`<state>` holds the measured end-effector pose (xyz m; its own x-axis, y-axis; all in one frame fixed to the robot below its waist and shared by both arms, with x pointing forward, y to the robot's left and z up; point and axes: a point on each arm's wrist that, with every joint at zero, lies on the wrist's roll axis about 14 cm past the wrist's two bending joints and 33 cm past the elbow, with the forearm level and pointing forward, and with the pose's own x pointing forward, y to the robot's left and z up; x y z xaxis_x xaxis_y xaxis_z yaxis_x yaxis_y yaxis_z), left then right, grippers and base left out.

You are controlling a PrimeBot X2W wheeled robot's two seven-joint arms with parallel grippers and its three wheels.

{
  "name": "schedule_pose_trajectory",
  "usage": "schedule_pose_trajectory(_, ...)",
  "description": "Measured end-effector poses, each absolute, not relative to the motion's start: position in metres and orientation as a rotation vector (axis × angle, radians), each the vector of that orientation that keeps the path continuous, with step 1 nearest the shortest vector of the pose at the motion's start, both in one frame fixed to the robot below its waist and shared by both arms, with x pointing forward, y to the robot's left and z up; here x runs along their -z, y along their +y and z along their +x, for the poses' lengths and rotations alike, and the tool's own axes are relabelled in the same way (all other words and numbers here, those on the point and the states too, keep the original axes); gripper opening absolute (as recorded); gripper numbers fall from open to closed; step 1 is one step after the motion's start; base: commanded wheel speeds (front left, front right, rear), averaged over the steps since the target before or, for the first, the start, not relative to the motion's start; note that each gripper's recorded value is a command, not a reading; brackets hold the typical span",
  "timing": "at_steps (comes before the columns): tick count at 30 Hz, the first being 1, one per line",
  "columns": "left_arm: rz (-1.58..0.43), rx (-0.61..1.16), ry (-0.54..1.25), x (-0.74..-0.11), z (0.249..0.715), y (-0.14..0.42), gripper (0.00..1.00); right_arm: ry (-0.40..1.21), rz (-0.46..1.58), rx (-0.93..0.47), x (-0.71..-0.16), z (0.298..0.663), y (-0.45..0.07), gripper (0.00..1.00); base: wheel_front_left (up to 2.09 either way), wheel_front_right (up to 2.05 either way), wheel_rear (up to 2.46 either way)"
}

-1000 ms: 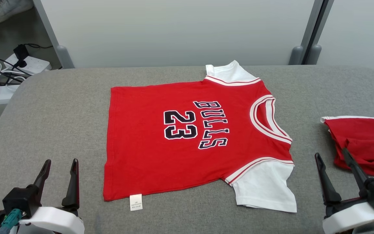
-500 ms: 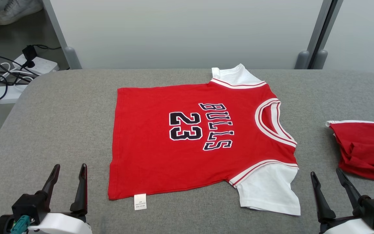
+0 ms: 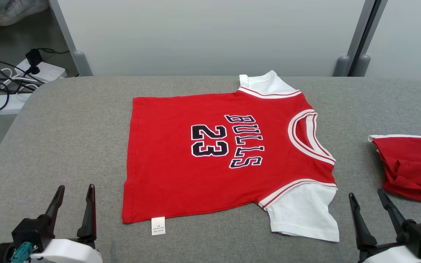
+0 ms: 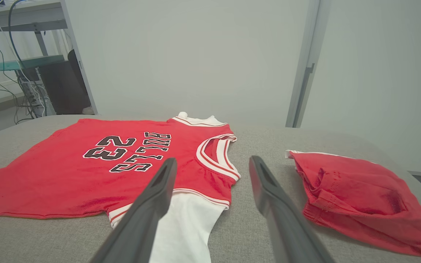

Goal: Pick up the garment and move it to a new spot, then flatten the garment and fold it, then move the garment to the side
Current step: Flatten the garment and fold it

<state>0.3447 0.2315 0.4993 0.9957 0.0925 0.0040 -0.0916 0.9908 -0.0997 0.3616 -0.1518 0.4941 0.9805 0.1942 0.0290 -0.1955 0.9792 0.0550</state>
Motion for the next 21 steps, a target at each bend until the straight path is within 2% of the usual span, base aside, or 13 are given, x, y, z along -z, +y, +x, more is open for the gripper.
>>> schedule_pose_trajectory(7, -0.111, -0.038, 0.049, -0.484, 0.347, 0.218, 1.0, -0.004, 0.061, -0.196, -0.489, 0.363, -0.151, 1.0, 0.0, 0.0, 0.0)
schedule_pose_trajectory(17, -0.21, 0.049, 0.384, -0.408, 0.346, 0.187, 1.0, 0.26, 0.075, -0.206, -0.426, 0.355, -0.143, 1.0, 0.0, 0.0, 0.0)
schedule_pose_trajectory(21, -0.228, 0.06, 0.453, -0.392, 0.348, 0.182, 1.0, 0.333, 0.082, -0.199, -0.408, 0.351, -0.144, 1.0, 0.0, 0.0, 0.0)
